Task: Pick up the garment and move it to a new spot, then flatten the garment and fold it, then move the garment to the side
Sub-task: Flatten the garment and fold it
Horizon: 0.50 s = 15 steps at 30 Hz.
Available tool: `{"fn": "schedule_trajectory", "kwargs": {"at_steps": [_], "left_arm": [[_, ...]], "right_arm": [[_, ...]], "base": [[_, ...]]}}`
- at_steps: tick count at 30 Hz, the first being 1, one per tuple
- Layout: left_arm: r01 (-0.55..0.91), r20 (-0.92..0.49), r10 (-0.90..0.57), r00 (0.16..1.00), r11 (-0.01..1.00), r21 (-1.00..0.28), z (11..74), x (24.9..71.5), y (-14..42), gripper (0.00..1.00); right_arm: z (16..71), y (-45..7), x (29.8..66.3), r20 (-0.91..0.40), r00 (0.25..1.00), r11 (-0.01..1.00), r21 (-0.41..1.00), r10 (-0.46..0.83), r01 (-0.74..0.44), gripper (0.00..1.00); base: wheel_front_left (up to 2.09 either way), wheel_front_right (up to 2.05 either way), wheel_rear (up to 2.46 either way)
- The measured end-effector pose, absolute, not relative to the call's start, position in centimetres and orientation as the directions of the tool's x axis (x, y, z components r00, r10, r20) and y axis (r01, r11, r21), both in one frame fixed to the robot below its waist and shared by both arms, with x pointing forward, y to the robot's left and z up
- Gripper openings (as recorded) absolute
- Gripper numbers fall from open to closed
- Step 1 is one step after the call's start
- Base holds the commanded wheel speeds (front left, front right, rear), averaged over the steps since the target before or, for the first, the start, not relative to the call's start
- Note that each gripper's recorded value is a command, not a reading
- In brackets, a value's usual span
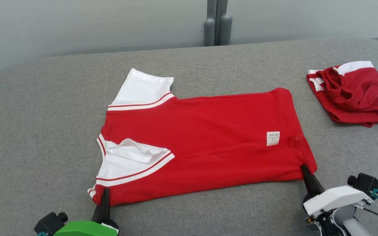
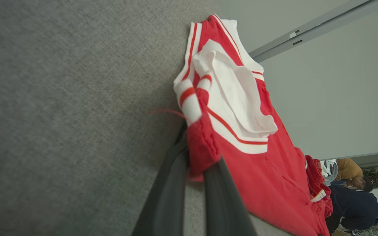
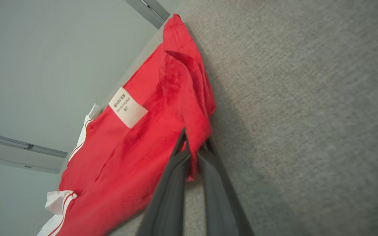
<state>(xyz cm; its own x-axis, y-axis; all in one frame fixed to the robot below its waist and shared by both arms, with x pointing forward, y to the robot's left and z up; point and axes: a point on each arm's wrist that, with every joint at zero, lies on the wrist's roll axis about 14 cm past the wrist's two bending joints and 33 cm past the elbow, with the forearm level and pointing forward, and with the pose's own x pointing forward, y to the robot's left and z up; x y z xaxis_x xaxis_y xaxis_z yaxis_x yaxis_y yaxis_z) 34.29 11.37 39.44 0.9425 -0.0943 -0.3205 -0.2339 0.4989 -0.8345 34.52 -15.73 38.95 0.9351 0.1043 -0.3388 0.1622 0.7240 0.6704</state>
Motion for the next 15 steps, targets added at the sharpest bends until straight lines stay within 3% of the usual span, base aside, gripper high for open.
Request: {"fn": "schedule_trajectory", "kwargs": {"at_steps": [15], "left_arm": [[-0.217,-0.305,-0.086,0.949,0.526,-0.822,40.2,30.9,12.0,0.0]], "right_arm": [[37.9,-16.1,29.5,-0.412,0.896,0.701,0.688,0.165,0.188,0.0]], "base": [[0.0,0.0,0.0]]}}
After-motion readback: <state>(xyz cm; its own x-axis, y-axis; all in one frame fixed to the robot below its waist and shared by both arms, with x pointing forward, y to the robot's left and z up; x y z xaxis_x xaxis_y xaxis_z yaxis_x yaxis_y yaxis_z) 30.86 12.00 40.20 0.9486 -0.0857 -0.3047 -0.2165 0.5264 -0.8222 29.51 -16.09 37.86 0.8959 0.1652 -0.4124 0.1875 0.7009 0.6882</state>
